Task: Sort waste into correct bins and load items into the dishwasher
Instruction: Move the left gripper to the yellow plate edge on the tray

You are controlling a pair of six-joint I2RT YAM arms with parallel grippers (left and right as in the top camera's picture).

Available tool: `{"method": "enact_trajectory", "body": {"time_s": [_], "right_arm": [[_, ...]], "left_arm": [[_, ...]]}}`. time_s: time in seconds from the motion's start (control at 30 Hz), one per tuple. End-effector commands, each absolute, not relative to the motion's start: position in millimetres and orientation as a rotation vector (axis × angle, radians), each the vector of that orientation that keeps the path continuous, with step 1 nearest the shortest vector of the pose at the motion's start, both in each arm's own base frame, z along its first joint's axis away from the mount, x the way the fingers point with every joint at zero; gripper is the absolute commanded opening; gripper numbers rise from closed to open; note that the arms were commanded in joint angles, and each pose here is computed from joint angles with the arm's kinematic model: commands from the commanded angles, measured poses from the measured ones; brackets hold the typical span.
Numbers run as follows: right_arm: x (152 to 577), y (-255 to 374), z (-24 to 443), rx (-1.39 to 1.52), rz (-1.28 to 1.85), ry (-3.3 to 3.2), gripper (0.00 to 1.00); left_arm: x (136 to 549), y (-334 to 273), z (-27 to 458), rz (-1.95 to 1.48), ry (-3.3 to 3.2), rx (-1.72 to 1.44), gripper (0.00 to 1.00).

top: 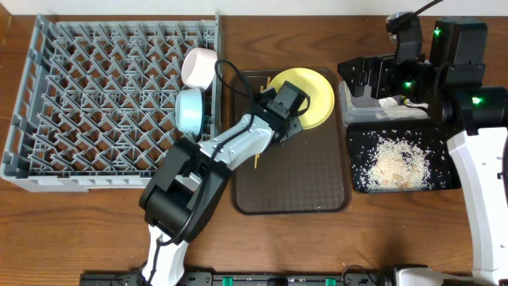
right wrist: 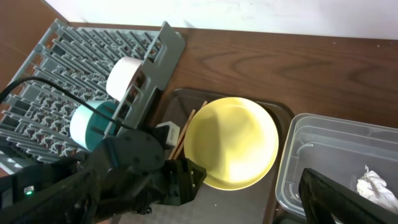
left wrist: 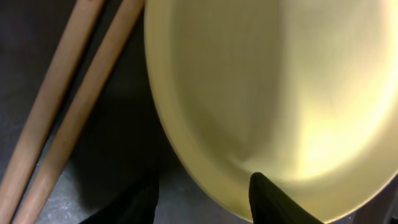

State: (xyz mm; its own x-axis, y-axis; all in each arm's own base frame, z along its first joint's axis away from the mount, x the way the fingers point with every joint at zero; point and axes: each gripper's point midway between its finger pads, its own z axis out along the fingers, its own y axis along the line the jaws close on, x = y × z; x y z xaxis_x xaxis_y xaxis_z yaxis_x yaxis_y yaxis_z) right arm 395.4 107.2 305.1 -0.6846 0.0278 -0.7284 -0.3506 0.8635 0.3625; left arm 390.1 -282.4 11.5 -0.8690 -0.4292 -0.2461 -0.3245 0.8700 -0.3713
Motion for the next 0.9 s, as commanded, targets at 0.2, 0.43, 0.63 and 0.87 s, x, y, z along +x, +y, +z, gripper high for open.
{"method": "enact_trajectory", "body": {"time_s": [0.2,0.43,0.63,0.87], "right_arm": [[397.0,105.2,309.1,-0.227,0.621,2.242,0.99],[397.0,105.2,309.1,-0.227,0.621,2.242,0.99],[397.0,105.2,309.1,-0.227,0.621,2.242,0.99],[397.0,105.2,309.1,-0.227,0.621,2.242,0.99]], "left_arm": [[387.9,-265.2,-8.5,-0.409,2.786,-0.618,0.45],[374.6,-236.1,-17.6,-0.283,2.87,-0.643,0.45],[369.5,-232.9,-12.9,-0.243,2.913,-0.594,0.45],[358.7,-215.8,6.8,-0.112,3.022,-0.482,0.45]]}}
